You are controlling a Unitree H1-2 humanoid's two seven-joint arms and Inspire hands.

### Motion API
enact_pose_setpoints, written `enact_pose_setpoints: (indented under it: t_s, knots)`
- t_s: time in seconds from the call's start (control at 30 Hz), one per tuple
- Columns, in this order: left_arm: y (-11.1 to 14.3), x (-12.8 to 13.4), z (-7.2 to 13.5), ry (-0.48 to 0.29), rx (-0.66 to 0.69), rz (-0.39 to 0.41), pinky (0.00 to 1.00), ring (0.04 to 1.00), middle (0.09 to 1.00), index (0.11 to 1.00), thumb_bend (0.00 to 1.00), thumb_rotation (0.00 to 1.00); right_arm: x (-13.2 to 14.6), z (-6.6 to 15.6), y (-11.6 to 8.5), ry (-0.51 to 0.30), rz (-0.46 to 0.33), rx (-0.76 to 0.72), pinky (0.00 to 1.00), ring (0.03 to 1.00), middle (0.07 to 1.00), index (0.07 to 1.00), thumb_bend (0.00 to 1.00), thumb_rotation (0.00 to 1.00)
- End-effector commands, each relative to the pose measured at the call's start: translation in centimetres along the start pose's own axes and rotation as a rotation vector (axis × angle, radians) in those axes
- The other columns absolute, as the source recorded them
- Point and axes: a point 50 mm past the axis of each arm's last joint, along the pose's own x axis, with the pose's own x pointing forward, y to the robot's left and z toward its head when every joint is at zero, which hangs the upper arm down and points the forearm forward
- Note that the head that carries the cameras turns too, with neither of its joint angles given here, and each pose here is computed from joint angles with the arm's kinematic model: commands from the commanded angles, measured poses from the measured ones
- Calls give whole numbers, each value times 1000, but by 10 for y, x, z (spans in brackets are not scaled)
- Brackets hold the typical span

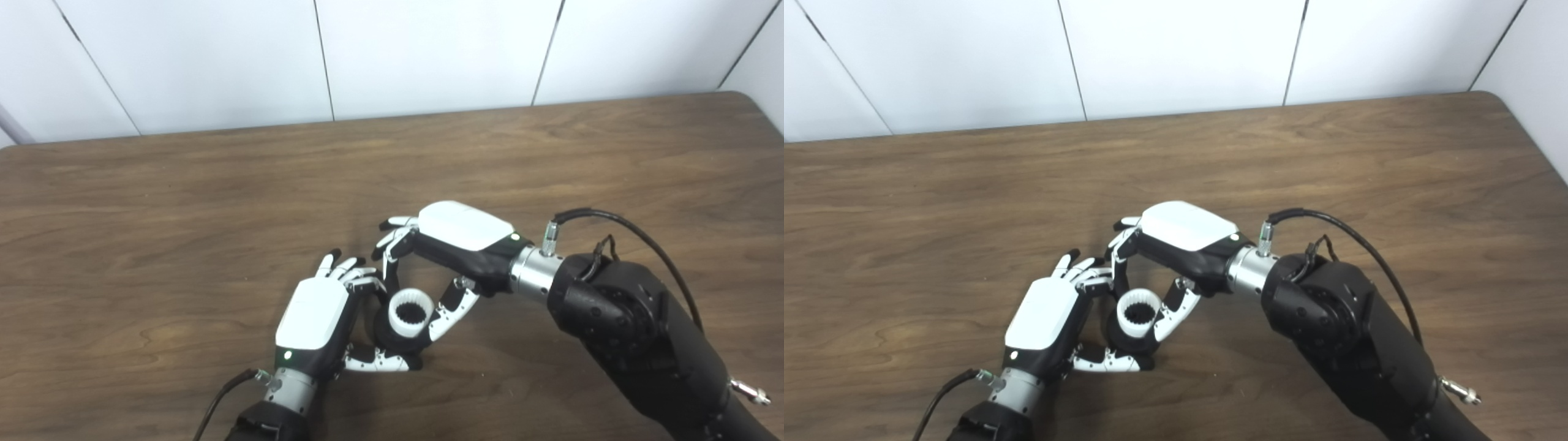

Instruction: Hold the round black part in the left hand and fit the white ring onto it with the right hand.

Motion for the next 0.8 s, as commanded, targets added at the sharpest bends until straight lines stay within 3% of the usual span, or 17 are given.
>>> enact_pose_setpoints:
  t_s: [0.0, 0.77]
  knots:
    - [0, 1, 6, -20, 8, -17, 1000, 889, 770, 483, 523, 52, 0, 0, -9, -16, -55, -35, 833, 928, 791, 485, 522, 132]
    - [-1, 2, 11, -21, 0, -14, 1000, 888, 771, 483, 522, 51, 11, 1, 0, -10, -67, -23, 834, 935, 801, 485, 522, 132]
